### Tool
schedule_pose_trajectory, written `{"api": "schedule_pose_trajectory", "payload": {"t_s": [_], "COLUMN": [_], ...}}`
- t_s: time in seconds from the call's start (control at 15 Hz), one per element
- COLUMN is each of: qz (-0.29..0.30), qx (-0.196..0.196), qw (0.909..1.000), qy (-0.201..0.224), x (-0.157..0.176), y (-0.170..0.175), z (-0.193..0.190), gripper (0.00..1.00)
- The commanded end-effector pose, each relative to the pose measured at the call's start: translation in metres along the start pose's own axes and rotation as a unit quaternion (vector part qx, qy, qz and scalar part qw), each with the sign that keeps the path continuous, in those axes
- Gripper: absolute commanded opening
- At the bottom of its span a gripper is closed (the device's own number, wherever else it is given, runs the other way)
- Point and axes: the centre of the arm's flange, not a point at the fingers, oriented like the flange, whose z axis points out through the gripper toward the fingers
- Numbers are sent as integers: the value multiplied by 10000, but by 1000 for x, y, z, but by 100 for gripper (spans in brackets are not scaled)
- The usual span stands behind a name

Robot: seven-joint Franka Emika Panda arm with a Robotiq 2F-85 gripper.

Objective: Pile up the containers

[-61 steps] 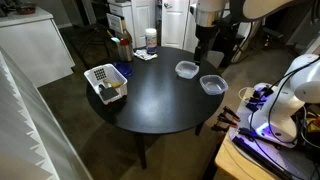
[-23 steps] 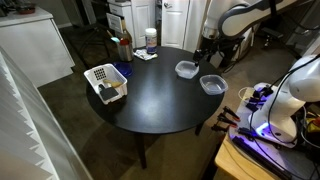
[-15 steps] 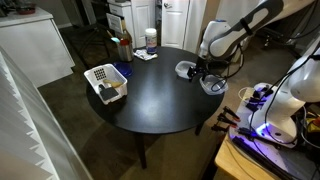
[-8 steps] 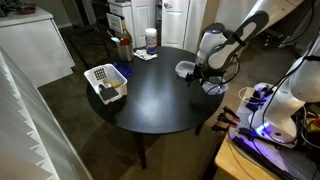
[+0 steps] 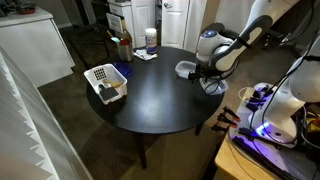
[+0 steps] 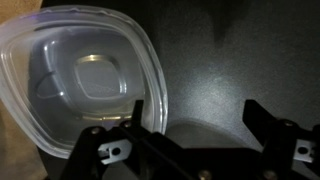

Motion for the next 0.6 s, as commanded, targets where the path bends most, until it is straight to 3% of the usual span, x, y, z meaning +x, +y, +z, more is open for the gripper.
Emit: {"api": "schedule_pose_trajectory", "payload": {"t_s": [0.0,0.33,0.4,0.47,0.53], "qz": [120,-53,-57,-73,-94], "qx": [-298,-306,-369,-406,-456], "qw": [9995,9995,9993,9991,9989], "qy": [81,-27,-58,-79,-103], "x": [-4,-9,-9,-9,-10], "y": [3,11,12,13,15], "z": [4,25,30,34,37], "gripper": [100,100,92,73,67]}}
